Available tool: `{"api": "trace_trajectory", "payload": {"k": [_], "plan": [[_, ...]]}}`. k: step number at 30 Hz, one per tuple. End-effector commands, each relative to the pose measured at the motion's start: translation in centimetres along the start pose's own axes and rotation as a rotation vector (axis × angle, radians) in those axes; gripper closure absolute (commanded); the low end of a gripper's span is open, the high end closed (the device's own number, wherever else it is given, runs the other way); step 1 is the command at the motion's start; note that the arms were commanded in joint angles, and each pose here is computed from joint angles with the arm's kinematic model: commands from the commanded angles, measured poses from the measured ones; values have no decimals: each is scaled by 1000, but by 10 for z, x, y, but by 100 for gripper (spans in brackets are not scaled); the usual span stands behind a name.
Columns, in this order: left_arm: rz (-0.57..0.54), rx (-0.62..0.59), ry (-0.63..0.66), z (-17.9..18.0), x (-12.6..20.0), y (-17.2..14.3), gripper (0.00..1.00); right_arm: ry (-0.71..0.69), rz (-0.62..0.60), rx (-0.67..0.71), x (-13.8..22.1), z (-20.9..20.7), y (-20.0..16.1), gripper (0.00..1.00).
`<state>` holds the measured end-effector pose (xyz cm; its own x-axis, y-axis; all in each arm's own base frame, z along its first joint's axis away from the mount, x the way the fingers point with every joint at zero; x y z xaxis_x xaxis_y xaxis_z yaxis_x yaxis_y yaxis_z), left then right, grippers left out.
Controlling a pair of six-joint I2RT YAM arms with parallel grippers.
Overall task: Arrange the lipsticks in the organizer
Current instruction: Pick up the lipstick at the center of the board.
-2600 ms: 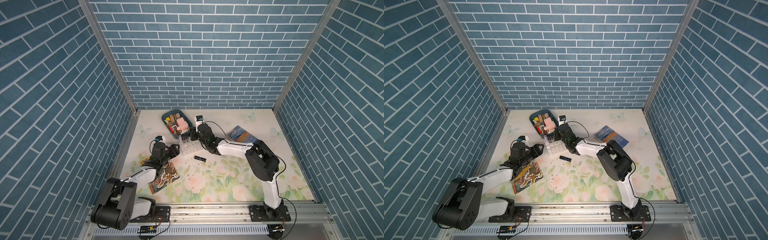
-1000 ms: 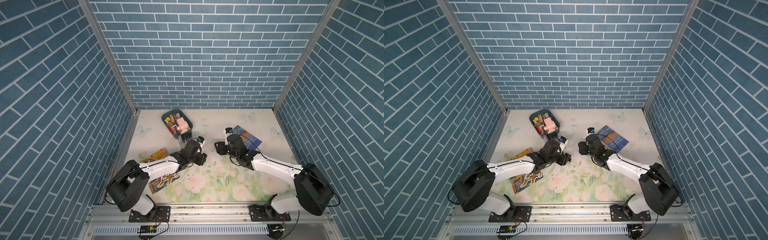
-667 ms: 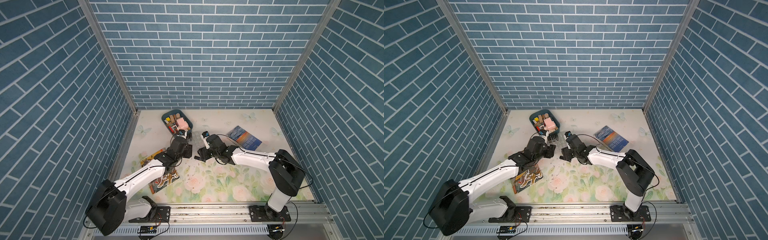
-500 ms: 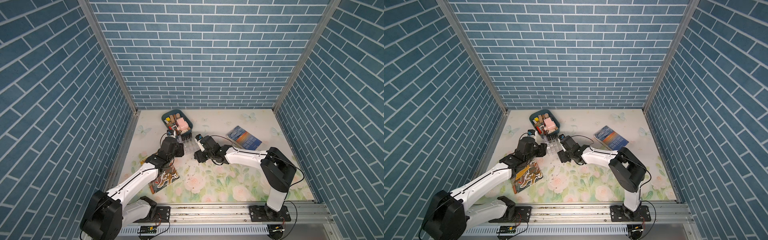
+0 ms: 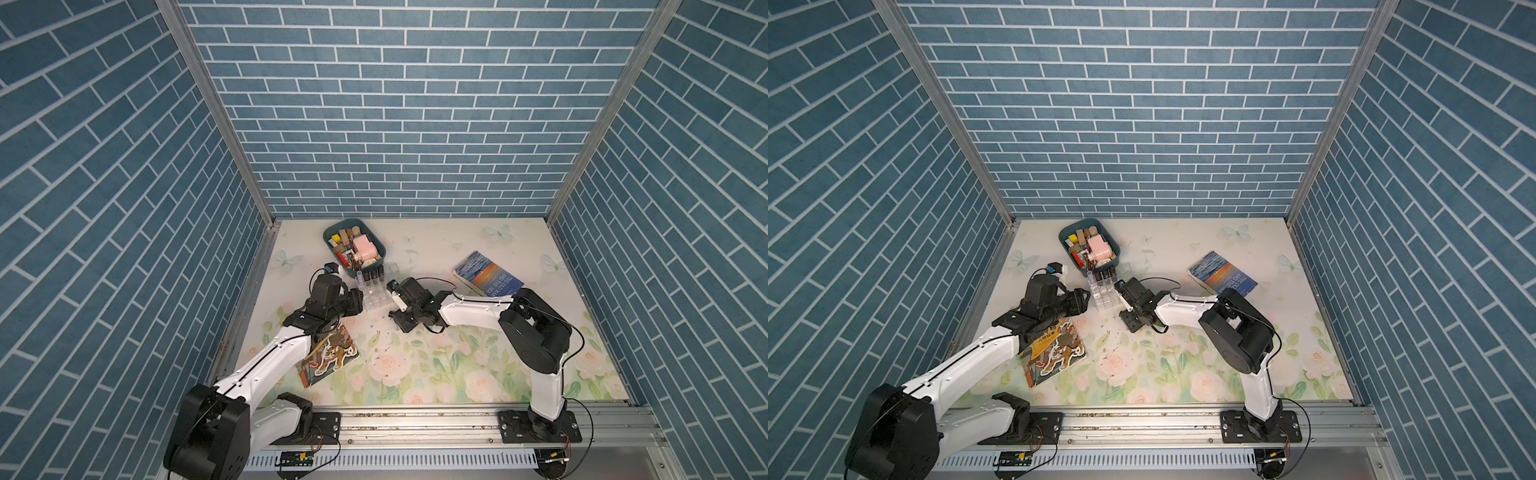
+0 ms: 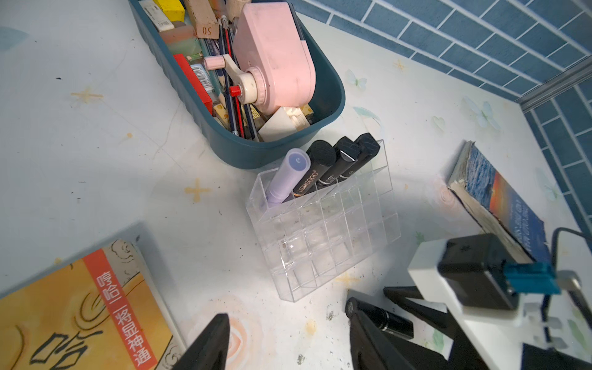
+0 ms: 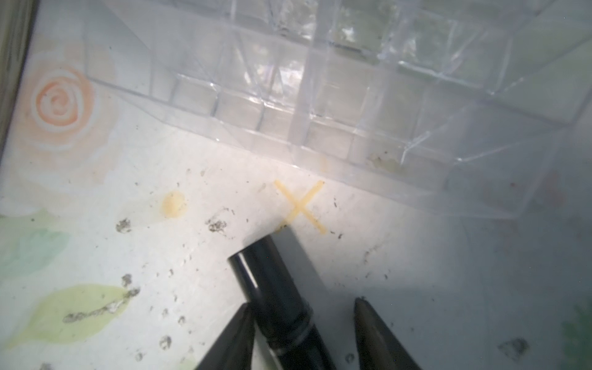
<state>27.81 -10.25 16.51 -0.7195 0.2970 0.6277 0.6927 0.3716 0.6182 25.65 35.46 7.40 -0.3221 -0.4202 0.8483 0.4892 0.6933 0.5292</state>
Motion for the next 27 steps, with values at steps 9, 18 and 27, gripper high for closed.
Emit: {"api": "trace_trajectory", "payload": {"k": [9,18,27], "plan": [[187,120,-124,-2,-6,-6,34,45,-37,97,19,15,0,86],[318,258,-485,-37,9,-20,25,244,-246,232,87,43,10,88],[369,246,-566,-42,11,-35,35,339,-381,311,109,55,21,91]]}}
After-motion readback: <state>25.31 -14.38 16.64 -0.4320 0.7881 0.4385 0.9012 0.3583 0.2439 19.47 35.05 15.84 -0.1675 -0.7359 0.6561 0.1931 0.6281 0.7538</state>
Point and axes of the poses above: each gripper's point midway between its finger pads, its own x axis back along the fingers, its own z axis along the line the jaws close on, y = z × x, the point moved 6 cm from there along x, back along the fingers, and after that the axes turned 8 degrees about x, right-handed, at the moved point
